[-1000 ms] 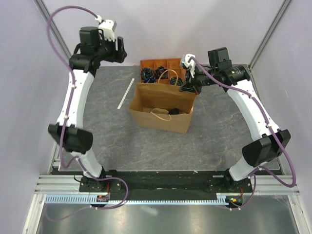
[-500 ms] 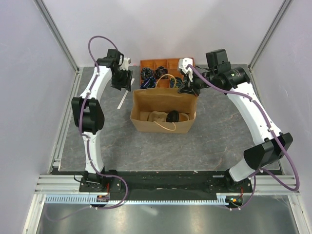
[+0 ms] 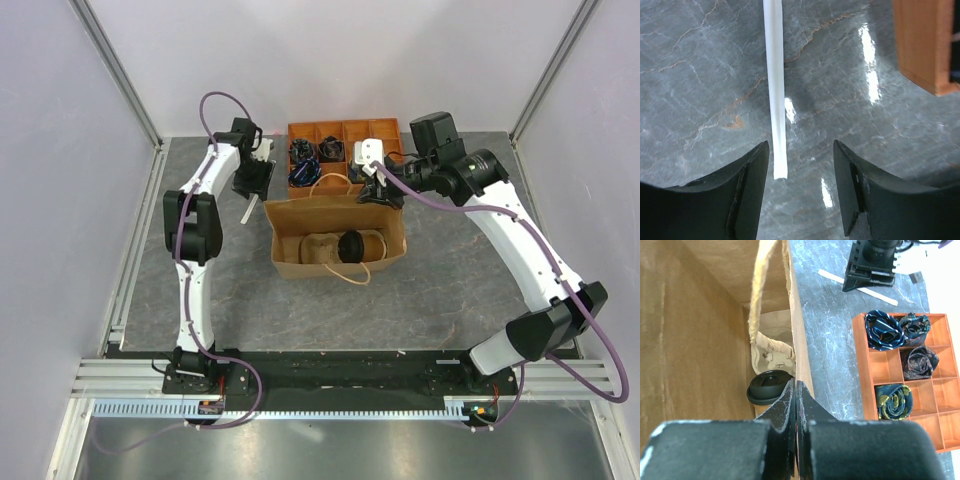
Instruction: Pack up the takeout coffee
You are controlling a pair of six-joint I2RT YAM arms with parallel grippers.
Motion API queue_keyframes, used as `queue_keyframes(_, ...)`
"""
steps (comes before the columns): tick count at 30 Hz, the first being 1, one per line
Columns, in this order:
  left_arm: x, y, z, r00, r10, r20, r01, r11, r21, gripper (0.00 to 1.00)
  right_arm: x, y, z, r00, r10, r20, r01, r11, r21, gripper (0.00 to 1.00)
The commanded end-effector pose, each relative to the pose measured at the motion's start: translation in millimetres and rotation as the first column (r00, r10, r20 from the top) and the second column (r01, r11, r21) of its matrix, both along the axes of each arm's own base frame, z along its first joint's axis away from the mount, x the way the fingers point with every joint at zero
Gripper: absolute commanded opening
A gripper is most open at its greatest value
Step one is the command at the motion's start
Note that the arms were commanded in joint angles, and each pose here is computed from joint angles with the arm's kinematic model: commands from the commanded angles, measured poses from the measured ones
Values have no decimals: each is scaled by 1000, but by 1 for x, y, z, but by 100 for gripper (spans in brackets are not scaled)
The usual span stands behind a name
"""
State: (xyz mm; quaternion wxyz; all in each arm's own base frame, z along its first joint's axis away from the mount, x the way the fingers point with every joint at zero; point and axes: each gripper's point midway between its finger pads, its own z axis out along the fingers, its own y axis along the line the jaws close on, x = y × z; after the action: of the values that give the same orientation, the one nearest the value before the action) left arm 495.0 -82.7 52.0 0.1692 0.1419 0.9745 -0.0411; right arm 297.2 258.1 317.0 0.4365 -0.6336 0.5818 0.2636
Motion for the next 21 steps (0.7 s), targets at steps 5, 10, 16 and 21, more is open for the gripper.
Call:
queue_keyframes(5, 22, 3, -9, 997, -51, 56, 49, 998, 40, 59, -12, 7, 15, 993, 49, 110, -50, 999, 5, 0)
queue_keyframes(10, 23, 2, -16, 997, -67, 49, 64, 997, 47, 55, -15, 9, 14, 991, 59, 123, -59, 998, -4, 0)
queue_keyframes(16, 9, -3, -29, 995, -99, 3, 99, 994, 44, 46, -20, 9, 8, 988, 73, 136, -71, 997, -21, 0)
queue_keyframes(21, -9, -12, -37, 991, -127, -40, 128, 992, 25, 36, -24, 9, 12, 986, 69, 150, -68, 998, -12, 0)
